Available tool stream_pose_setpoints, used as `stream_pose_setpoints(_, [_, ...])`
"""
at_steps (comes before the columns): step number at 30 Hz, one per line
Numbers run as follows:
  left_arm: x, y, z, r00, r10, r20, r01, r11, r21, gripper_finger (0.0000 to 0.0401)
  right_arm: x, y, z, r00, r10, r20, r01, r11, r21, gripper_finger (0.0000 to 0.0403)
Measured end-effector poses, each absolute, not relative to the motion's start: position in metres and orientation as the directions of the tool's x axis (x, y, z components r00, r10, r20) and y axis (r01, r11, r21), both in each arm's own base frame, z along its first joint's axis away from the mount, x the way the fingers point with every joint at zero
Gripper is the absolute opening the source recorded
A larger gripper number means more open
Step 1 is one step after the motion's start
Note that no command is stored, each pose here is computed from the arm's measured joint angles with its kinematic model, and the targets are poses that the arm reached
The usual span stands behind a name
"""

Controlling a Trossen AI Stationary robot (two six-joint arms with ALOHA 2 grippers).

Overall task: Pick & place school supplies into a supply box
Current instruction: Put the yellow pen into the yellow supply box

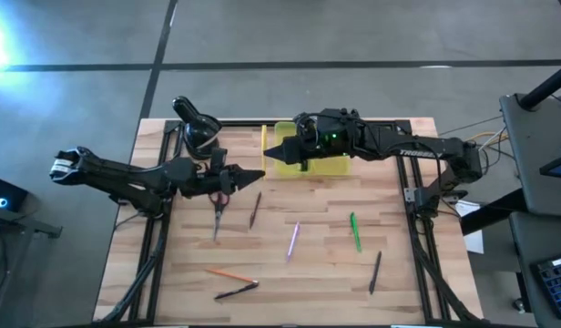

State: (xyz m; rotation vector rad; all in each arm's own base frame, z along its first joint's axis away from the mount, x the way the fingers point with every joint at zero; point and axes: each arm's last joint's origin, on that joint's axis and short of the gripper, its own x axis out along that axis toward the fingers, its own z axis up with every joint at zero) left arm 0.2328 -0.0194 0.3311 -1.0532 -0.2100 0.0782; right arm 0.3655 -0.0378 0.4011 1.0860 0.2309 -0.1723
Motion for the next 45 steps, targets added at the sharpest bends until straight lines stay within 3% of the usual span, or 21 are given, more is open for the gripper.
stream_pose_setpoints(11, [0.234, -0.021, 0.329, 0.984, 0.127, 0.122, 0.042, 0.499, -0.865, 0.0005, 0.366, -0.039, 0.403, 0.967, -0.057, -0.250, 0.248, 0.460, 0.853, 0.0161])
stream_pose_setpoints(24, [0.235, -0.021, 0.325, 0.991, 0.101, 0.082, 0.020, 0.502, -0.865, 0.0001, 0.383, -0.038, 0.396, 0.982, 0.042, -0.184, 0.141, 0.489, 0.861, 0.0023])
stream_pose_setpoints(38, [0.235, -0.019, 0.323, 0.988, 0.146, 0.059, -0.024, 0.513, -0.858, 0.0003, 0.380, -0.035, 0.400, 0.978, 0.111, -0.178, 0.094, 0.530, 0.843, 0.0023])
stream_pose_setpoints(45, [0.231, -0.015, 0.308, 0.961, 0.256, -0.100, -0.217, 0.482, -0.849, 0.0079, 0.358, -0.040, 0.408, 0.964, 0.080, -0.253, 0.157, 0.596, 0.787, 0.0023])
